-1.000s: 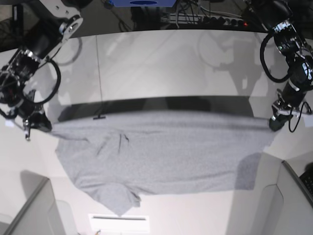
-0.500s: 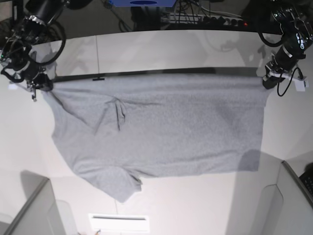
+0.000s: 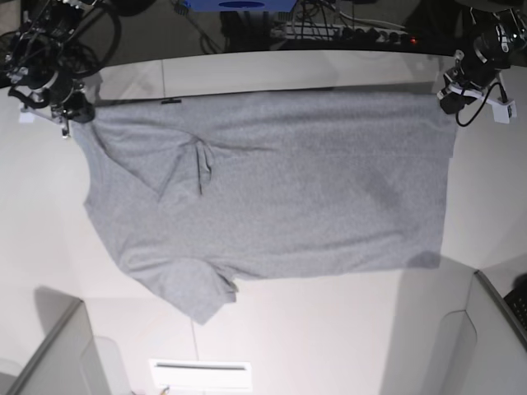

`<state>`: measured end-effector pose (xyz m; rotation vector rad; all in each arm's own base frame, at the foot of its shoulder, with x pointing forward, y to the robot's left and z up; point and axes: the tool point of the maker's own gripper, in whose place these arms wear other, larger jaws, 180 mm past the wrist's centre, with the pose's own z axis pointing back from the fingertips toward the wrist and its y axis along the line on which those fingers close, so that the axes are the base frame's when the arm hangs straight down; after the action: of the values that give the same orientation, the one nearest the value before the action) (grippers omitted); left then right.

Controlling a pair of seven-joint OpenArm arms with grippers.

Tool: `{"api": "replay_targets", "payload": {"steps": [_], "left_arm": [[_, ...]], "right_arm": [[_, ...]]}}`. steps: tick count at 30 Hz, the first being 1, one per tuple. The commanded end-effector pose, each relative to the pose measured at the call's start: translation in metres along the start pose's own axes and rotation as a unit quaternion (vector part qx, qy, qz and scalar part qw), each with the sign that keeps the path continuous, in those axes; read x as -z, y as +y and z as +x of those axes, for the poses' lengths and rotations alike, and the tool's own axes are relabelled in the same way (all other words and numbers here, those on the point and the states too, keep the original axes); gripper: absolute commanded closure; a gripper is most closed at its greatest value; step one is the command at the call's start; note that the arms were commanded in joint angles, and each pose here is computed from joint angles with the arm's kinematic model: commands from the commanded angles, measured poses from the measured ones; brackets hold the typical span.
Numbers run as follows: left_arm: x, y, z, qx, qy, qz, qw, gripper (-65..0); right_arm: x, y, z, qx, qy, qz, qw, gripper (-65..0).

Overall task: Fold the T-shirt properly
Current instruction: 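Lower the shoulder edge onto the table and open both grippers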

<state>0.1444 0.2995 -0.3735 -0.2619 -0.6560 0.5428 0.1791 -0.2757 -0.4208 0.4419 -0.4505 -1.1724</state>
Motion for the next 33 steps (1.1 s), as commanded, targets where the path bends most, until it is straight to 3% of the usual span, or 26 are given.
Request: {"api": "replay_targets", "payload": {"steps": [1, 20, 33], "left_arm": [[-0.005, 0.0, 0.006, 0.01, -0.009, 0.0, 1.0, 0.0], [-0.014, 0.013, -0.012, 0.01, 0.016, 0.018, 1.0, 0.0], [-0.014, 0.015, -0.013, 0.008, 0.018, 0.019, 1.0, 0.0]], "right_arm": [[-0.006, 0.006, 0.01, -0.014, -0.014, 0.007, 0.9998, 0.0], [-0.016, -0.035, -0.007, -0.01, 0.005, -0.039, 0.9992, 0.0], [-0.025, -0.031, -0.007, -0.025, -0.003, -0.037, 0.999, 0.0]]}}
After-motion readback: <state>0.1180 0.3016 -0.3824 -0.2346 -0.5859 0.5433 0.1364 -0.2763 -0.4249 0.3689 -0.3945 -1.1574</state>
